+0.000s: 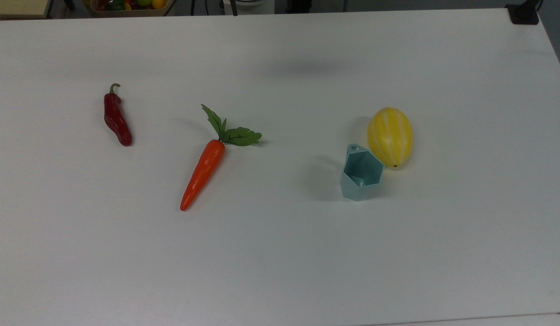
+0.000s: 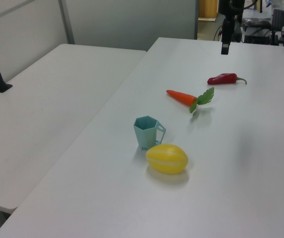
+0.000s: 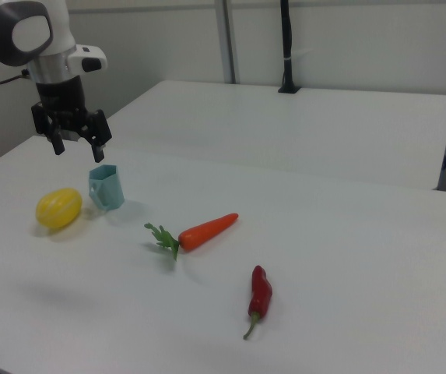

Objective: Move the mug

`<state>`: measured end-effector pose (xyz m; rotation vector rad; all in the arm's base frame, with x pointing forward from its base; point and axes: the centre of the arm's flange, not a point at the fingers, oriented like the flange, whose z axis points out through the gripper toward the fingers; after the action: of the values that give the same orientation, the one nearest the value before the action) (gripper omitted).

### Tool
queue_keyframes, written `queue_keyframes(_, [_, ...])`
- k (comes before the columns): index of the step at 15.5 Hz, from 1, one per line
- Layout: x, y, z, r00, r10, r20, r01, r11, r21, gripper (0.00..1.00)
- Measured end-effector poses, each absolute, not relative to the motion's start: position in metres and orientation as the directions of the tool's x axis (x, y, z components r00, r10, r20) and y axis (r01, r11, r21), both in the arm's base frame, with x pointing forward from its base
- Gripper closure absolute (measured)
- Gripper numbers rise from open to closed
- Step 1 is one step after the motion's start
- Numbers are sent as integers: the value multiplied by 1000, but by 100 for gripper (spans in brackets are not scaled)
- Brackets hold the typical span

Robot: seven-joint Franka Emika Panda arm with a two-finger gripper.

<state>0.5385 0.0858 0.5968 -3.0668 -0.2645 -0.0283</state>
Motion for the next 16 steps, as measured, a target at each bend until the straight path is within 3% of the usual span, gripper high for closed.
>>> queue_keyframes(11, [538, 130, 576, 968, 251, -12, 250, -966, -59, 0])
queue_keyframes(16, [567, 142, 555, 966, 246, 79, 251, -966, -59, 0])
